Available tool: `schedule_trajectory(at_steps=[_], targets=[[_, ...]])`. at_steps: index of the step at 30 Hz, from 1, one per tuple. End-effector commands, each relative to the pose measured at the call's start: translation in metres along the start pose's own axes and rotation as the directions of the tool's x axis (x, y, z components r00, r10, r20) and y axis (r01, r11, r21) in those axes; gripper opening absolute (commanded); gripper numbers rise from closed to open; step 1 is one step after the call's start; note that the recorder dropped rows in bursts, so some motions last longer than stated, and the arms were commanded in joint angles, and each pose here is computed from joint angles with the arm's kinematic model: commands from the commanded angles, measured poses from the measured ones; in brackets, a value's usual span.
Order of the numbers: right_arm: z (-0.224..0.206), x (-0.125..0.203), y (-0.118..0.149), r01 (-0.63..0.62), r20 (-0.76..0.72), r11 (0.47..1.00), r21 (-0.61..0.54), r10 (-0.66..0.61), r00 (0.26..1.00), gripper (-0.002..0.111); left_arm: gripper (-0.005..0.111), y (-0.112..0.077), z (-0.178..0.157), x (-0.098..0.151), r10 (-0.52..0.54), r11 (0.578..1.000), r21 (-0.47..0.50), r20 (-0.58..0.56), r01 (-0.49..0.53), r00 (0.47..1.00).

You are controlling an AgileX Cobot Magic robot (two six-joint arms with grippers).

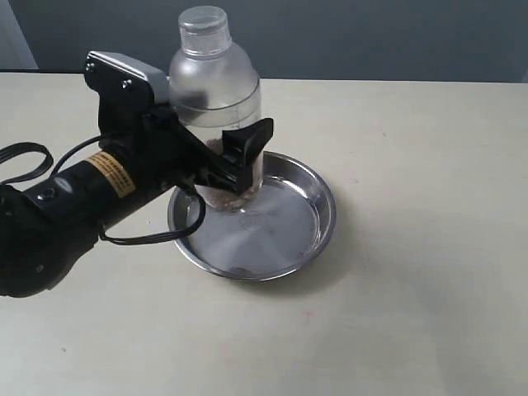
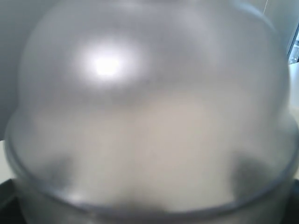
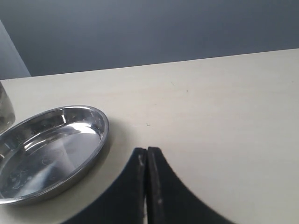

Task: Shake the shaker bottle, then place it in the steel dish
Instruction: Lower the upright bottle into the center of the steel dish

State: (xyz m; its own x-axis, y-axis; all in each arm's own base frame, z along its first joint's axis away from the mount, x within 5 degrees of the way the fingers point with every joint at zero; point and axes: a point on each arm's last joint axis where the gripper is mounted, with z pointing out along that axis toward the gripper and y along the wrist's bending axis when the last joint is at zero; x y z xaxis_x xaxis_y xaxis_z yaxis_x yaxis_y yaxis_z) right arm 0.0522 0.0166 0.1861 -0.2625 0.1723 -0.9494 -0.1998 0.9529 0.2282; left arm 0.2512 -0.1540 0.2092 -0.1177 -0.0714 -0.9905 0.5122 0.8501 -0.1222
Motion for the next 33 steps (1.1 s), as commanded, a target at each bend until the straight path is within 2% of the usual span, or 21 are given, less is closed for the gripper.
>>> schedule_trajectory(at_steps=[1, 9, 14, 18, 28, 33], targets=[[0.000, 0.000, 0.000, 0.001, 0.008, 1.000, -0.003, -0.001, 1.000, -0.001, 0.000, 0.000, 0.003, -0.003, 0.001, 1.000, 0.007, 0.087, -0.002, 0.996], [0.000, 0.000, 0.000, 0.001, 0.008, 1.000, -0.003, -0.001, 1.000, -0.001, 0.000, 0.010, 0.016, 0.025, -0.023, 0.998, -0.053, 0.145, 0.031, 0.989], [0.000, 0.000, 0.000, 0.001, 0.008, 1.000, -0.003, -0.001, 1.000, -0.001, 0.000, 0.010, 0.020, 0.040, 0.014, 0.999, -0.046, 0.106, -0.010, 0.994], [0.000, 0.000, 0.000, 0.001, 0.008, 1.000, -0.003, -0.001, 1.000, -0.001, 0.000, 0.014, 0.022, 0.051, 0.026, 0.996, -0.083, 0.072, -0.019, 0.997], [0.000, 0.000, 0.000, 0.001, 0.008, 1.000, -0.003, -0.001, 1.000, -0.001, 0.000, 0.018, 0.031, 0.061, 0.018, 0.994, -0.106, 0.052, -0.012, 0.998], [0.000, 0.000, 0.000, 0.001, 0.008, 1.000, -0.003, -0.001, 1.000, -0.001, 0.000, 0.016, 0.040, 0.067, 0.023, 0.997, -0.081, 0.044, -0.020, 0.999]])
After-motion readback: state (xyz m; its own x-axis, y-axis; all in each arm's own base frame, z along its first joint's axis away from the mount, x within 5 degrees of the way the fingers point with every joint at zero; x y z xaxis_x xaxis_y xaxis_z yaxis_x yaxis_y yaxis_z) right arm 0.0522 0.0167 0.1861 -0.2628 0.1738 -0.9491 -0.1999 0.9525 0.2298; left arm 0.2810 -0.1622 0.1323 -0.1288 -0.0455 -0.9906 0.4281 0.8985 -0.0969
